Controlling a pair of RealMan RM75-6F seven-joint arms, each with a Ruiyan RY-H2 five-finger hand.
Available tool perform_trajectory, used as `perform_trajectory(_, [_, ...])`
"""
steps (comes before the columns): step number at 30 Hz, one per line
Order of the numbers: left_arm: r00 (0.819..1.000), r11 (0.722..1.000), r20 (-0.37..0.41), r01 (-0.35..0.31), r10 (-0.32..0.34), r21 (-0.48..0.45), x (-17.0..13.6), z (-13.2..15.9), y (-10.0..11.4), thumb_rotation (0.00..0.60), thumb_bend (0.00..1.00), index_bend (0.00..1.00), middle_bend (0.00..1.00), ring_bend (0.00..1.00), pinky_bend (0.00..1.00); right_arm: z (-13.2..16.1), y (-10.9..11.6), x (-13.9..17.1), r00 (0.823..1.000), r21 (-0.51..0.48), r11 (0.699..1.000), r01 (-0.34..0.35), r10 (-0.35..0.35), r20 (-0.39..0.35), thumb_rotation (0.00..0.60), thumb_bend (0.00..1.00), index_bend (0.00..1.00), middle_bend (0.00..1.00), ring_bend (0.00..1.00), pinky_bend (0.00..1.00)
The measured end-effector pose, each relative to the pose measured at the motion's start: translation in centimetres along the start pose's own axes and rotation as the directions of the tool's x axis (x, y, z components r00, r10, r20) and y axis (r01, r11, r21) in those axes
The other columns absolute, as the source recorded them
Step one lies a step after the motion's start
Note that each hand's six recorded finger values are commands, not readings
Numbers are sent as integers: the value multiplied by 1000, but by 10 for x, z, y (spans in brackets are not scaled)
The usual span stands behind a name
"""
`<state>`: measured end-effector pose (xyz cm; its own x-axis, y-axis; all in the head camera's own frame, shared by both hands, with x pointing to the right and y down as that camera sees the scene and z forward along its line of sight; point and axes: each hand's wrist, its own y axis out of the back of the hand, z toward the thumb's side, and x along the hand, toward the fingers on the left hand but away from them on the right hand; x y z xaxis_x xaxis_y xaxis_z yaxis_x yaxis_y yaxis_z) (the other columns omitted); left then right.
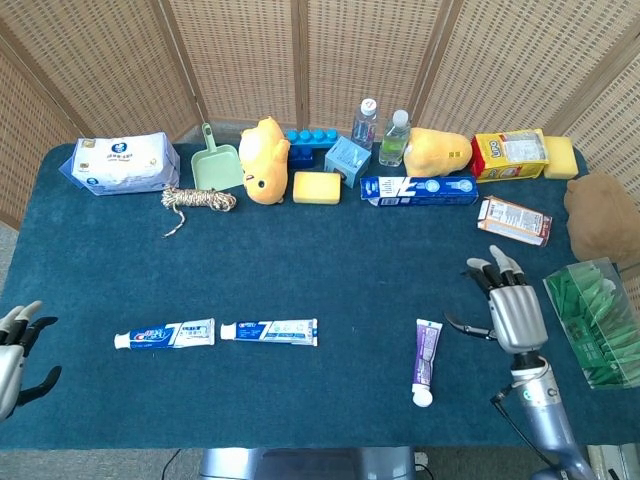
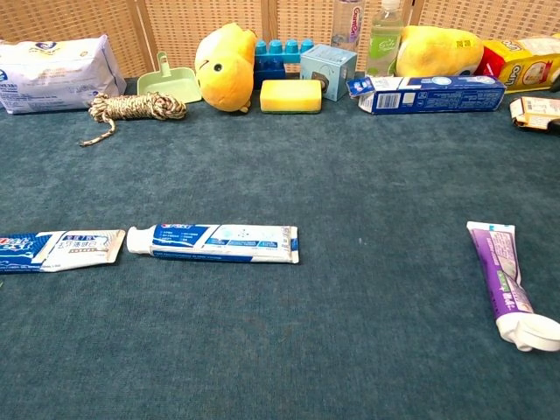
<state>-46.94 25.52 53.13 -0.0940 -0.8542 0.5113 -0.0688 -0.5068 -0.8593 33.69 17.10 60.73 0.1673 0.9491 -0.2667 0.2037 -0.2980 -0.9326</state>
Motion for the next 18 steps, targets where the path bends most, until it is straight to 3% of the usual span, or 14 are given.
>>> perform_trajectory(18, [998,998,26,-55,57,-41,-6,4,4,600,263,185,91,85,122,-8,4,27,996,-74,996,-51,56,67,267,224,339,276,59,158])
